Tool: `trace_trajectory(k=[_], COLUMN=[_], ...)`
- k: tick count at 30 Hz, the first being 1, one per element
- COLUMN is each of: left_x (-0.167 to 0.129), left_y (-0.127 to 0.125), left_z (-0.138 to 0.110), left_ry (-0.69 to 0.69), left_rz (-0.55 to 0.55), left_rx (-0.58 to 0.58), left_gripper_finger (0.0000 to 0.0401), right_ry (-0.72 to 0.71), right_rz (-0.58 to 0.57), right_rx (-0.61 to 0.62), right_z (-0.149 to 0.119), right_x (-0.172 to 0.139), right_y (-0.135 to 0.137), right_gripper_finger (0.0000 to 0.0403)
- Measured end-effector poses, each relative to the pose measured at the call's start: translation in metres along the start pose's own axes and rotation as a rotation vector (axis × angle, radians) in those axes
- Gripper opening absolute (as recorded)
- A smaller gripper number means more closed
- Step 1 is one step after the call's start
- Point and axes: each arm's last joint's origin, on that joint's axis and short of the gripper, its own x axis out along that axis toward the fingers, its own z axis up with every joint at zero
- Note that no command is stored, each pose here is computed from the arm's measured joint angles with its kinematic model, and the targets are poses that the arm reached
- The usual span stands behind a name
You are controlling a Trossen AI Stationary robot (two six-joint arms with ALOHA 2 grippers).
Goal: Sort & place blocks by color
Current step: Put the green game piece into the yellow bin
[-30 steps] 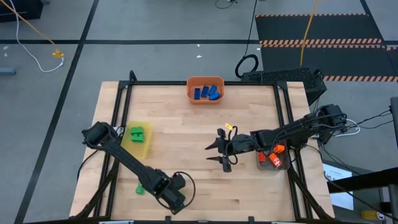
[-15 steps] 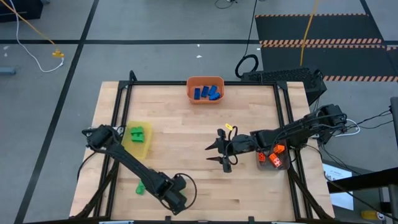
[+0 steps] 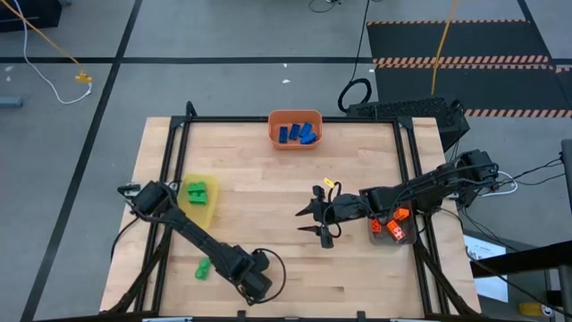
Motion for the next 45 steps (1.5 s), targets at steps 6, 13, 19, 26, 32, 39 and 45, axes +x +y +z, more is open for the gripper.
trace_trajectory(k=[6, 13, 19, 26, 32, 39, 45], left_x=[-0.003, -0.035, -0.095, -0.151, -0.156, -0.134, -0.119], left_y=[0.007, 0.044, 0.083, 0.123, 0.165, 0.197, 0.202], left_z=[0.008, 0.013, 0.011, -0.005, -0.029, -0.051, -0.053], left_ry=[-0.007, 0.076, 0.077, 0.019, 0.003, 0.066, 0.070], left_rz=[0.026, 0.241, 0.395, 0.430, 0.422, 0.358, 0.332], left_rx=[0.059, 0.077, 0.030, -0.067, -0.207, -0.256, -0.180], left_gripper_finger=[0.0138, 0.0137, 0.0138, 0.0137, 0.0137, 0.0137, 0.0137], right_ry=[0.002, 0.006, 0.013, 0.025, 0.032, 0.037, 0.036], right_rz=[0.000, 0.000, -0.001, -0.001, -0.002, -0.003, -0.005], right_rx=[-0.001, -0.009, -0.009, -0.010, -0.010, -0.011, -0.032], right_z=[0.000, -0.001, -0.001, -0.003, -0.003, -0.004, -0.004], right_x=[0.000, 0.000, 0.000, 0.000, 0.000, 0.000, 0.000], right_y=[0.000, 0.000, 0.000, 0.000, 0.000, 0.000, -0.001], right_gripper_finger=[0.0187, 0.0187, 0.0187, 0.0187, 0.0187, 0.0187, 0.0187])
